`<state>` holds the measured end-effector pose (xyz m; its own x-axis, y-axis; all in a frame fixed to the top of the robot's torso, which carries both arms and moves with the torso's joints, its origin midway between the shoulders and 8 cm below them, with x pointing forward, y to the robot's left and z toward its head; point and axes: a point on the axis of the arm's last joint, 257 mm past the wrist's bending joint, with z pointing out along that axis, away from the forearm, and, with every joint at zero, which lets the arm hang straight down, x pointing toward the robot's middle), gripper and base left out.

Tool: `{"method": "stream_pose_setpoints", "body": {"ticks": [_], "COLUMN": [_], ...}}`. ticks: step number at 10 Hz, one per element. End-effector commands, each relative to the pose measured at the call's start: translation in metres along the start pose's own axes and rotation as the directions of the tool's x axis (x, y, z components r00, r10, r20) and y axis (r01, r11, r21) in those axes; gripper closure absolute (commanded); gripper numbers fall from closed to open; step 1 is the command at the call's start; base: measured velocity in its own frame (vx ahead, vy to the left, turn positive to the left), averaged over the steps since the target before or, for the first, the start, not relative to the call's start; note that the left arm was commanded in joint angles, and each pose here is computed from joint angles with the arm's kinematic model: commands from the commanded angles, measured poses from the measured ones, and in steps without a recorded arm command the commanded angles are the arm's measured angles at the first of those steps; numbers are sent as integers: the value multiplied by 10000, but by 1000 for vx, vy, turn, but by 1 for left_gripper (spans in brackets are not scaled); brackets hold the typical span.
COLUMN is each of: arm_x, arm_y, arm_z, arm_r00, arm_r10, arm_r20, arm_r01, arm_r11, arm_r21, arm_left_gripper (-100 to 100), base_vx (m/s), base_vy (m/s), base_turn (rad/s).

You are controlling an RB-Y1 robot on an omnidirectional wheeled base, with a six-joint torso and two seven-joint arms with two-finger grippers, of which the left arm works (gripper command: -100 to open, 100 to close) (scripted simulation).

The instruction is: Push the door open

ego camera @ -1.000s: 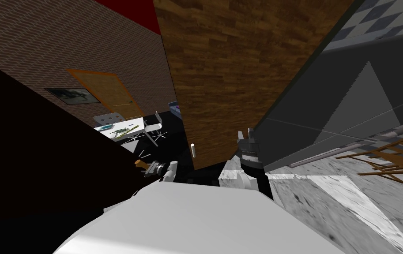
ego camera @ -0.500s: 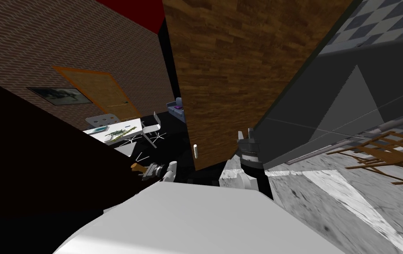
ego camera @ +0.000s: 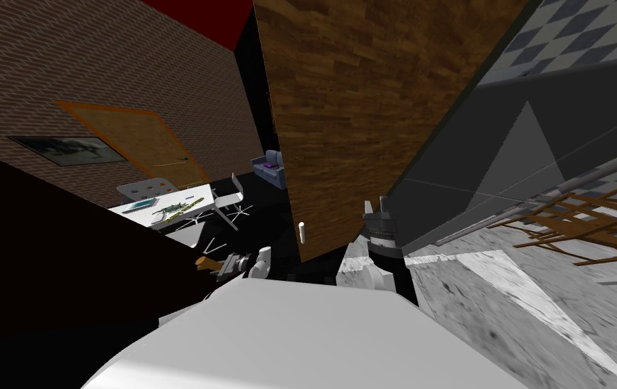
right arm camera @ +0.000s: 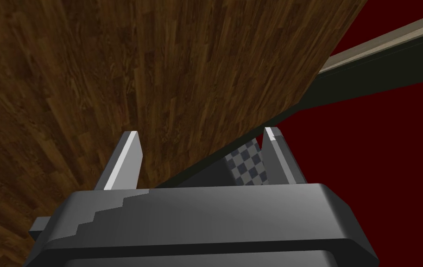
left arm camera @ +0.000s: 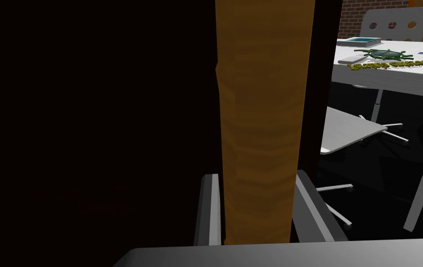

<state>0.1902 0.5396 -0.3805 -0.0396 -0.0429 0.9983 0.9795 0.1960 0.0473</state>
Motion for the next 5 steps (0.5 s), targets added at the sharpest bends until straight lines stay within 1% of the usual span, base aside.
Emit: {"method": "stream_pose_setpoints", "body": {"ticks": [1, 2, 3, 4, 5], "arm_x": [46, -6, 37, 37, 37], "arm_y": [-121, -158, -227, -227, -227], "arm_z": [41, 17, 14, 14, 14], "arm_r00": [9999, 9997, 9999, 9999, 9999], "arm_r10": [16, 237, 57, 57, 57], "arm_r20": [-163, -75, -127, -127, -127], "arm_r01": [-10, -235, -47, -47, -47], "arm_r11": [9994, 9992, 9970, 9970, 9970], "arm_r21": [348, 309, 766, 766, 766], "arm_left_gripper": [100, 100, 100, 100, 100], "base_vx": [-6, 14, 11, 2, 0], "base_vy": [83, 36, 82, 86, 32], "base_turn": [-26, 4, -131, -71, 12]}}
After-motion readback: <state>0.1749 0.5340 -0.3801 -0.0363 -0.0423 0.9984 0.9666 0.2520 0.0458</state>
